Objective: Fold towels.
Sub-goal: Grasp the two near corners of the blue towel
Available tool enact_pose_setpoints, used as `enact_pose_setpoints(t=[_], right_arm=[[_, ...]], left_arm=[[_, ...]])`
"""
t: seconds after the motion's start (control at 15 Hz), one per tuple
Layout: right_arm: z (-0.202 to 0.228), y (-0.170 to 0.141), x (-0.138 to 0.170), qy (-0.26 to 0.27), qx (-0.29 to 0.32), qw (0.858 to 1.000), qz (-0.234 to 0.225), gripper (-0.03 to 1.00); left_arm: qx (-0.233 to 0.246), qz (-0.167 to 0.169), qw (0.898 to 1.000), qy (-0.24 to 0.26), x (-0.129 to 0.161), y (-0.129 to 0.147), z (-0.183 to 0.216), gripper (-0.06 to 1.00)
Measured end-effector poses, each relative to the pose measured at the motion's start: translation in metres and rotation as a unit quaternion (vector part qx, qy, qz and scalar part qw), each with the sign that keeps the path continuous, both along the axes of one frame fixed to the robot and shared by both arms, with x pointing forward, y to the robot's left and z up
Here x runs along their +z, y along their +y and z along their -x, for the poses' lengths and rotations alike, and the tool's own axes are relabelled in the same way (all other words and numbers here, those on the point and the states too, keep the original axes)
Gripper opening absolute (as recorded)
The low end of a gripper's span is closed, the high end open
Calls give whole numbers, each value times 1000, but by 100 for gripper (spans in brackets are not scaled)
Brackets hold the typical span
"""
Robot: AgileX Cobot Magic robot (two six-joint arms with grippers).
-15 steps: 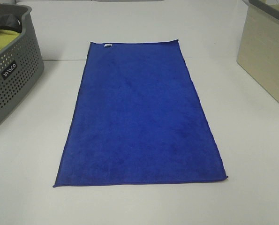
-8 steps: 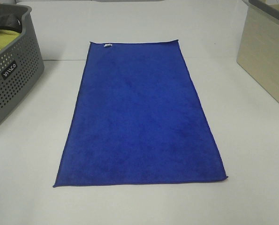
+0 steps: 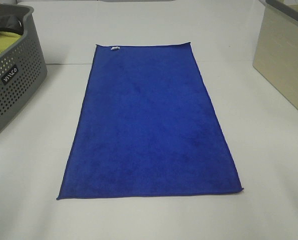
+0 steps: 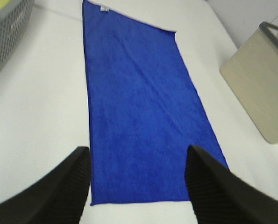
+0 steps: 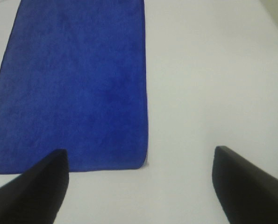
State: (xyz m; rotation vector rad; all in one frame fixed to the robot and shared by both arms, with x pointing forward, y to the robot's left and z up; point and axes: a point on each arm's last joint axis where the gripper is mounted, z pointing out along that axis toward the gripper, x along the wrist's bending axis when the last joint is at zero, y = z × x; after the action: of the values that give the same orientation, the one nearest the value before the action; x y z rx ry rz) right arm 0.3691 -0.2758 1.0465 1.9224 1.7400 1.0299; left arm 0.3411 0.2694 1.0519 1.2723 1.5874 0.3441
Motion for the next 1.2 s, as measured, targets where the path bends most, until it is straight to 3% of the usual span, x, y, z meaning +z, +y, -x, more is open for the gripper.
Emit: enact_pose_setpoints(t=[0.2,0.27,0.33,0.53,0.87,1.07,1.2], right_arm=[[-34,5,-33,103,11,995,-6,78],[-39,5,-39,121,17,993,-2,78],[-55,7,-52,161,30,986,5,78],[-84,9,-75,213,58,975,21,78],[-109,15,-114,258,97,961,13,78],[-120,21,-136,273,120,954,-14,77],[-127,25,-149,279,129,951,-34,75]], left_arm=[[-17,3,992,122,-32,-2,-41,57],[-23,4,990,142,-39,-2,-47,57],[-46,2,980,192,-61,-4,-65,57],[-76,24,959,272,-107,-9,-92,58],[-99,52,944,312,-168,-22,-116,63],[-151,24,937,313,-191,-39,-116,63],[-179,22,933,312,-198,-49,-122,63]])
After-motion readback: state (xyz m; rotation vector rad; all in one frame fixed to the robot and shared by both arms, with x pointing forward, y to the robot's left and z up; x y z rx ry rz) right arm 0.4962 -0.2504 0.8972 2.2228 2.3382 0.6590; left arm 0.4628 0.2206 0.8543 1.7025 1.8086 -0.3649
